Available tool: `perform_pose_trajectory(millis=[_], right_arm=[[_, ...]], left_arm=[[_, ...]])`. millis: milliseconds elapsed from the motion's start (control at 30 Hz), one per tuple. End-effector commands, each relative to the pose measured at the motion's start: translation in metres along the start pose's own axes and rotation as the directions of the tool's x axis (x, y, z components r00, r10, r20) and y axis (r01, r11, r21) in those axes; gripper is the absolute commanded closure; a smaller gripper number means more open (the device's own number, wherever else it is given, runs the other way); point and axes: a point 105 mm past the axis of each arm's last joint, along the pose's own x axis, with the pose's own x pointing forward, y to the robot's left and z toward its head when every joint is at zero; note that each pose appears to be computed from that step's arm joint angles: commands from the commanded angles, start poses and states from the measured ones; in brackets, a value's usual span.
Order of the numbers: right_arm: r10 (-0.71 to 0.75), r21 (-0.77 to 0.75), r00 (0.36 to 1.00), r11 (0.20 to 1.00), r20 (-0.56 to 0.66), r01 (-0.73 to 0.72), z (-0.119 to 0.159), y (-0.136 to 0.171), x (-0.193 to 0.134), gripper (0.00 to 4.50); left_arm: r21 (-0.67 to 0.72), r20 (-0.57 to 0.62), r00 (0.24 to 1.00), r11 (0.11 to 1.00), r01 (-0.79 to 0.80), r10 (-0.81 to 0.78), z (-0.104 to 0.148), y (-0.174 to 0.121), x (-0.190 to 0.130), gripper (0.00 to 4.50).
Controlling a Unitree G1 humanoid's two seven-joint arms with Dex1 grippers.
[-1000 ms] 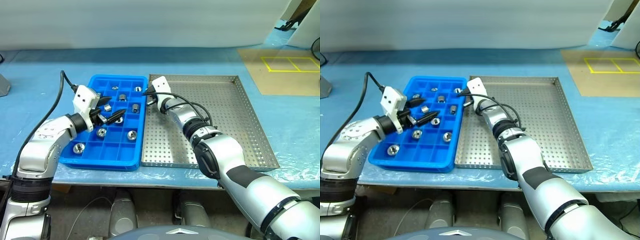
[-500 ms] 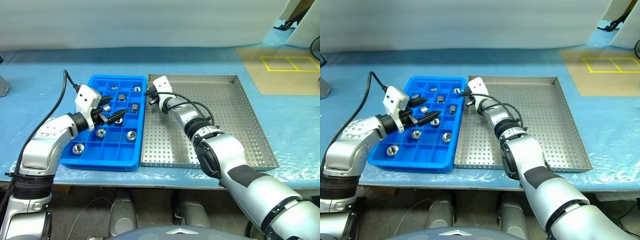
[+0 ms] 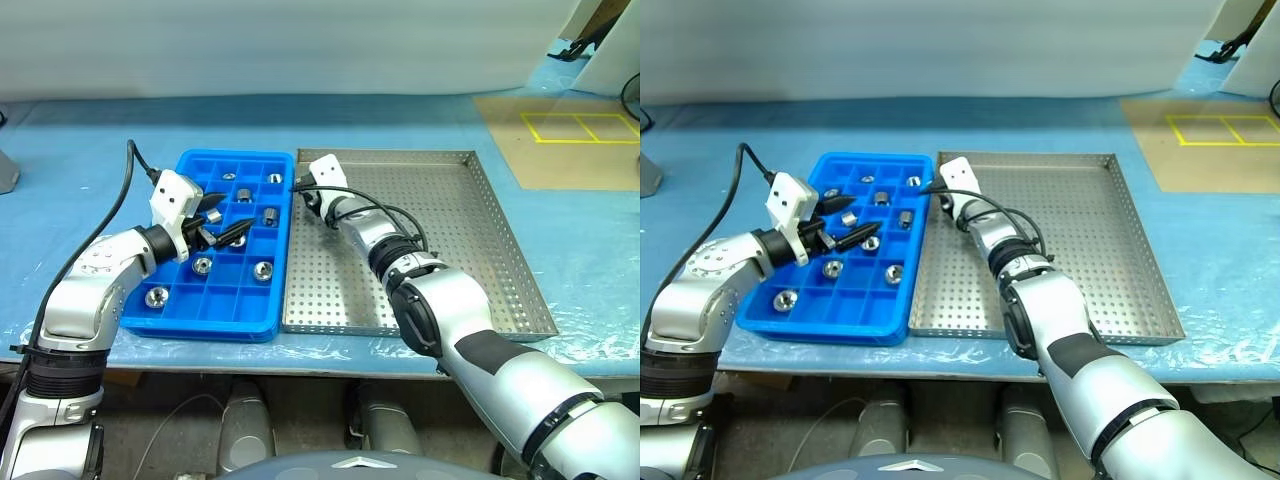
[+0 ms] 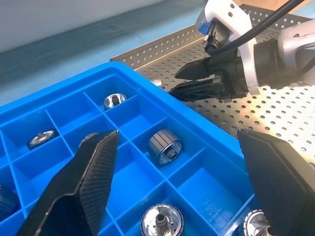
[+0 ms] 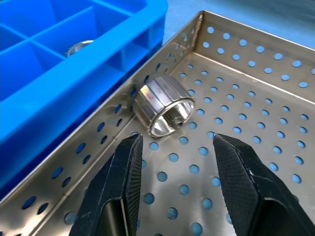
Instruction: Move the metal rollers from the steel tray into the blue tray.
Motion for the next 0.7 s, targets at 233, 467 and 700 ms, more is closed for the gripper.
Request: perform_pose_trajectory(millis=[233,467,700], right_arm=[[0.034,0.037,0.997,0.999,0.071,-0.037,0.019,0.014,0.001,2.18],[0.044,0.014,0.995,0.999,0.085,-0.045,0.025,0.019,0.002,2.18],[0.047,0.009,0.994,0.999,0.1,-0.048,0.029,0.022,0.002,2.18]], left_arm=[[0.044,0.029,1.0,0.999,0.0,-0.001,0.013,-0.002,-0.004,0.45],[0.044,0.026,0.999,0.999,-0.02,0.018,0.01,-0.002,-0.006,0.45],[0.043,0.023,0.999,0.999,-0.026,0.025,0.009,-0.003,-0.008,0.45]])
